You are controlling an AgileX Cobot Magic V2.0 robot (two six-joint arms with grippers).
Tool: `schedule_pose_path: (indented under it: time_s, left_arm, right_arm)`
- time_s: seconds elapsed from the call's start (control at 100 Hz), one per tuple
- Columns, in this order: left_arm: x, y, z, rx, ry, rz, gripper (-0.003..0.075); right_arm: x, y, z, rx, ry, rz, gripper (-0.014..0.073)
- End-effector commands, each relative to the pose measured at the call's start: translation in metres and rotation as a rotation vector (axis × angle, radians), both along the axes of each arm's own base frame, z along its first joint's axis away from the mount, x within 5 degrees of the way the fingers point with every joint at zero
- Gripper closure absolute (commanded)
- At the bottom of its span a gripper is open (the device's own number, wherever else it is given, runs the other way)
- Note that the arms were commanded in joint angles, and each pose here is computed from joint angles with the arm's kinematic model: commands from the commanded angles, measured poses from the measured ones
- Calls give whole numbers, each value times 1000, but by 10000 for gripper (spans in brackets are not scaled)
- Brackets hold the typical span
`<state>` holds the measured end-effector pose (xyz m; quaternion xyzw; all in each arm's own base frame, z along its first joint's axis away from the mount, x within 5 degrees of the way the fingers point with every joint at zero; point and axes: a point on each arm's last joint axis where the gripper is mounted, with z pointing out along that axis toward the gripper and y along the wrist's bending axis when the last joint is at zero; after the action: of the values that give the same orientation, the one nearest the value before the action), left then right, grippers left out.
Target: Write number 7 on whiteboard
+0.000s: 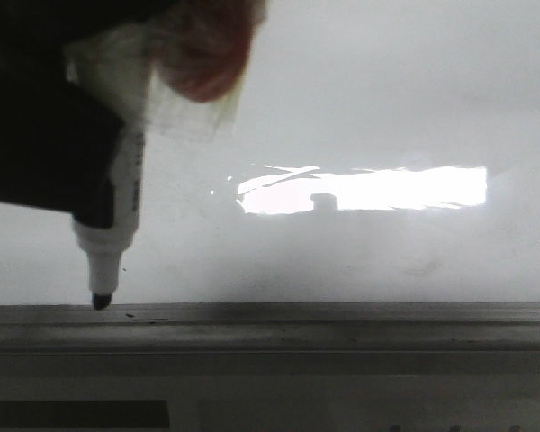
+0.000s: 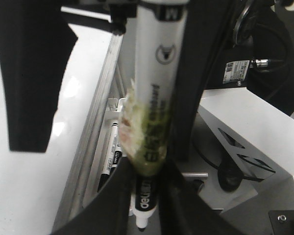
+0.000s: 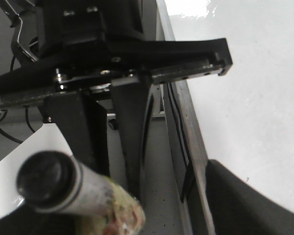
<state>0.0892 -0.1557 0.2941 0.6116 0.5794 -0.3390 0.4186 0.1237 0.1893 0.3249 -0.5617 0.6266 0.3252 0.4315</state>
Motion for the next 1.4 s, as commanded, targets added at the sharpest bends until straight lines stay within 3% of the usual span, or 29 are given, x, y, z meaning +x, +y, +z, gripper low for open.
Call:
schedule_pose_path:
  time_s: [0.0,0.12,0.29,0.41,0.51,0.59,0.69,0.85,0.97,1.04,1.15,1.26,1.39]
  left_arm:
    - [-2,-2,13,-63,15,-9,740]
    - [-4,-2,13,-62,22,-26,740]
    - [-3,-3,16,-96,49,-12,740]
    - [-3,-4,18,-117,67,-2,716]
    - [-4,-4,19,-123,74,1,555]
    - [-4,-2,22,-148,92,28,325]
    - [-6,7,32,-200,90,120,200]
    - [-15,34,53,-330,5,301,292]
    - [-25,63,60,-492,-2,484,370]
    - [-33,74,57,-545,-8,527,427]
    - [-42,84,42,-564,-10,535,567]
    - [-45,86,28,-560,15,539,731]
    - [-43,85,18,-544,37,550,741]
  right_arm:
    - [2,5,12,51,-8,-5,149]
    - [2,8,8,36,12,17,272]
    - [1,8,8,34,16,25,669]
    - [0,8,8,32,20,34,659]
    - [2,5,13,53,-12,-11,657]
    - [5,-1,21,89,-66,-81,657]
    - [2,-12,36,149,-136,-155,657]
    - [-10,-36,52,241,-232,-255,635]
    - [-19,-59,44,278,-282,-365,635]
    - [-21,-74,33,293,-313,-456,635]
    - [-18,-93,18,301,-373,-621,636]
    - [-15,-98,20,279,-482,-670,636]
    - [-10,-94,28,256,-554,-664,636]
